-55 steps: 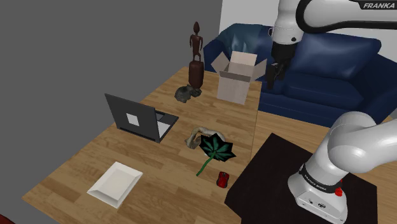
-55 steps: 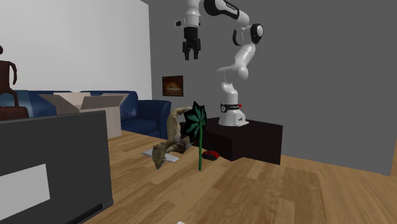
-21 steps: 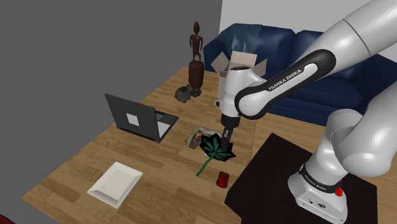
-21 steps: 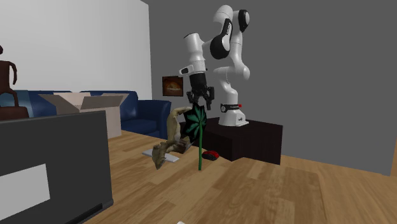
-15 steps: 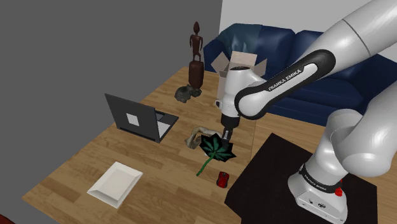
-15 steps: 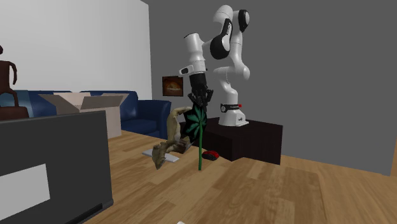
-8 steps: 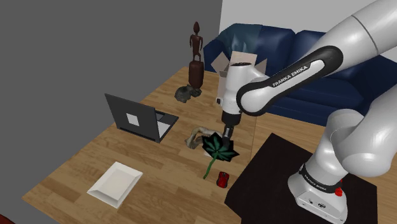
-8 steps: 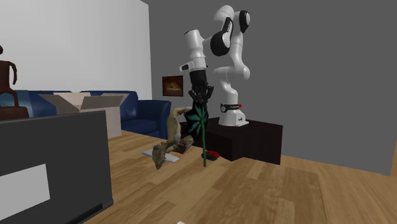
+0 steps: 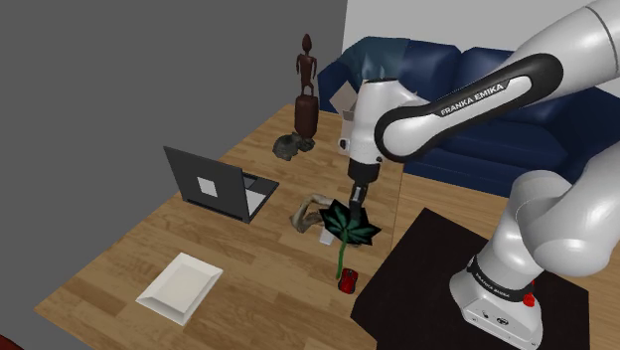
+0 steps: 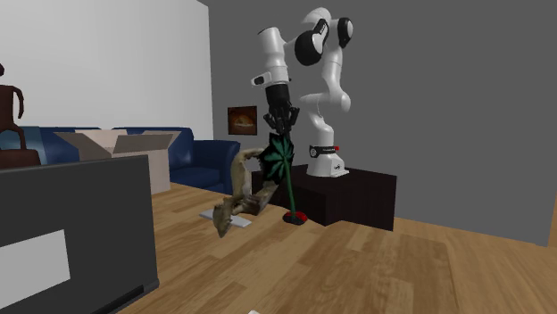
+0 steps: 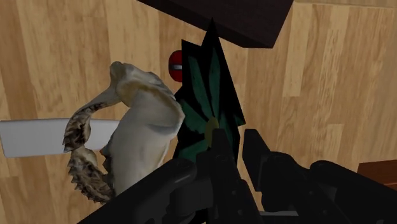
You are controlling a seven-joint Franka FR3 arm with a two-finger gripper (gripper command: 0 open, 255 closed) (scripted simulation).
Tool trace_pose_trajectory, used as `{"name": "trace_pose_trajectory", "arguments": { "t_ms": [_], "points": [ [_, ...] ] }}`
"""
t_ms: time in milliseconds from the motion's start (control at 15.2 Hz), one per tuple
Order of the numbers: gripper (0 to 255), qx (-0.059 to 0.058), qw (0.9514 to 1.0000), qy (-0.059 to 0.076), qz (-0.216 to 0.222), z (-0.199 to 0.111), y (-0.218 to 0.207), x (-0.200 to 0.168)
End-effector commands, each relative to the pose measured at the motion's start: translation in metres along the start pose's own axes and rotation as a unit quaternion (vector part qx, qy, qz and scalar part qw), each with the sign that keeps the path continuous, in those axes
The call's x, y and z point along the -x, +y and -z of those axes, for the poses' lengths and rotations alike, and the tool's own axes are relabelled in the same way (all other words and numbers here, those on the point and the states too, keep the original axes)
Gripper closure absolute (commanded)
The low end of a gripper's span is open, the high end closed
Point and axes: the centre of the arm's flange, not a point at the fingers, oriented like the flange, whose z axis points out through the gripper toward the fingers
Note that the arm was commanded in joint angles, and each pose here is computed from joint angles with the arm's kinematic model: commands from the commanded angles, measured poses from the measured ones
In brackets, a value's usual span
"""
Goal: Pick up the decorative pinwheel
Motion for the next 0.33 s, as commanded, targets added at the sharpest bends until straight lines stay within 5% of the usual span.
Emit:
{"name": "trace_pose_trajectory", "arguments": {
  "t_ms": [0,264],
  "points": [
    [255,0.000,1.0000,0.000,0.000,0.010,-0.002,0.001],
    [255,0.000,1.0000,0.000,0.000,0.021,-0.004,0.001]
  ]
}}
